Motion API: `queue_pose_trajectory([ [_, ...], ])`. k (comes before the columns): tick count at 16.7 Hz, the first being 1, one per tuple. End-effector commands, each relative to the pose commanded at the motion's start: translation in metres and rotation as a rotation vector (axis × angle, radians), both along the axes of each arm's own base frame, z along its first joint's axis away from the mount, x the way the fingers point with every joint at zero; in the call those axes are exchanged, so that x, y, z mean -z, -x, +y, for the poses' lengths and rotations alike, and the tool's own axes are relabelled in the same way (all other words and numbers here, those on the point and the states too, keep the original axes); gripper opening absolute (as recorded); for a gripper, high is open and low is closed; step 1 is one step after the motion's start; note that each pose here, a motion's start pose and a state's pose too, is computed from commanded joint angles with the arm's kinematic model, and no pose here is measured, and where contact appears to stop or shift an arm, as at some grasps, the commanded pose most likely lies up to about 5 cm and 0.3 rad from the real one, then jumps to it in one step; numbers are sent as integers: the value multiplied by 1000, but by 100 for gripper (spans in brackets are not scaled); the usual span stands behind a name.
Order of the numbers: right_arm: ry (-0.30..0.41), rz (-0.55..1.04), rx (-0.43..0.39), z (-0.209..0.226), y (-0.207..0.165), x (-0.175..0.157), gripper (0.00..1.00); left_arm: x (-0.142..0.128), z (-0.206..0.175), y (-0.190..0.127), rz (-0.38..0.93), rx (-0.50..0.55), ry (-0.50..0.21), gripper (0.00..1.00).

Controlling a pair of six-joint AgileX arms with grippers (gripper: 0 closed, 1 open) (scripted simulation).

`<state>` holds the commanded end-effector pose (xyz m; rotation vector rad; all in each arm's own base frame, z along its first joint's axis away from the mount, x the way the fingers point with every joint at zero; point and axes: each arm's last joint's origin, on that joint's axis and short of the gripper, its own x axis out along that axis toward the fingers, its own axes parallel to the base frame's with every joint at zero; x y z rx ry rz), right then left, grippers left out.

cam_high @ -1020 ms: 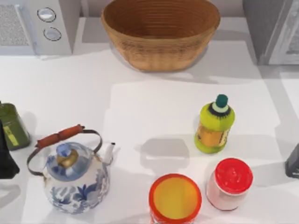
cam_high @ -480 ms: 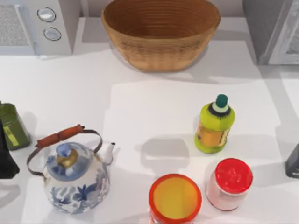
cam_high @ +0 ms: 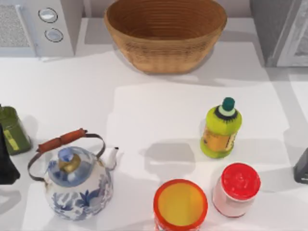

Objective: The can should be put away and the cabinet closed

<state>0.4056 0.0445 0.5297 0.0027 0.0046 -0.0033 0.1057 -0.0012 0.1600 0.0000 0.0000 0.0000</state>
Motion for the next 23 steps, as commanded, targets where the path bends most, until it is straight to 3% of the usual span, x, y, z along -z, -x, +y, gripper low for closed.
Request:
queue_pose_trajectory([
  [4,0,-2,-4,-1,4,-2,100,0,0,0,0,0,0,100],
  [8,6,-19,2,-14,33,-16,100,0,0,0,0,0,0,100],
  [15,20,-92,91,-50,150,-24,100,0,0,0,0,0,0,100],
  [19,31,-145,154,-59,228,12,100,0,0,0,0,0,0,100],
  [23,38,-154,170,-59,281,88,100,0,0,0,0,0,0,100],
])
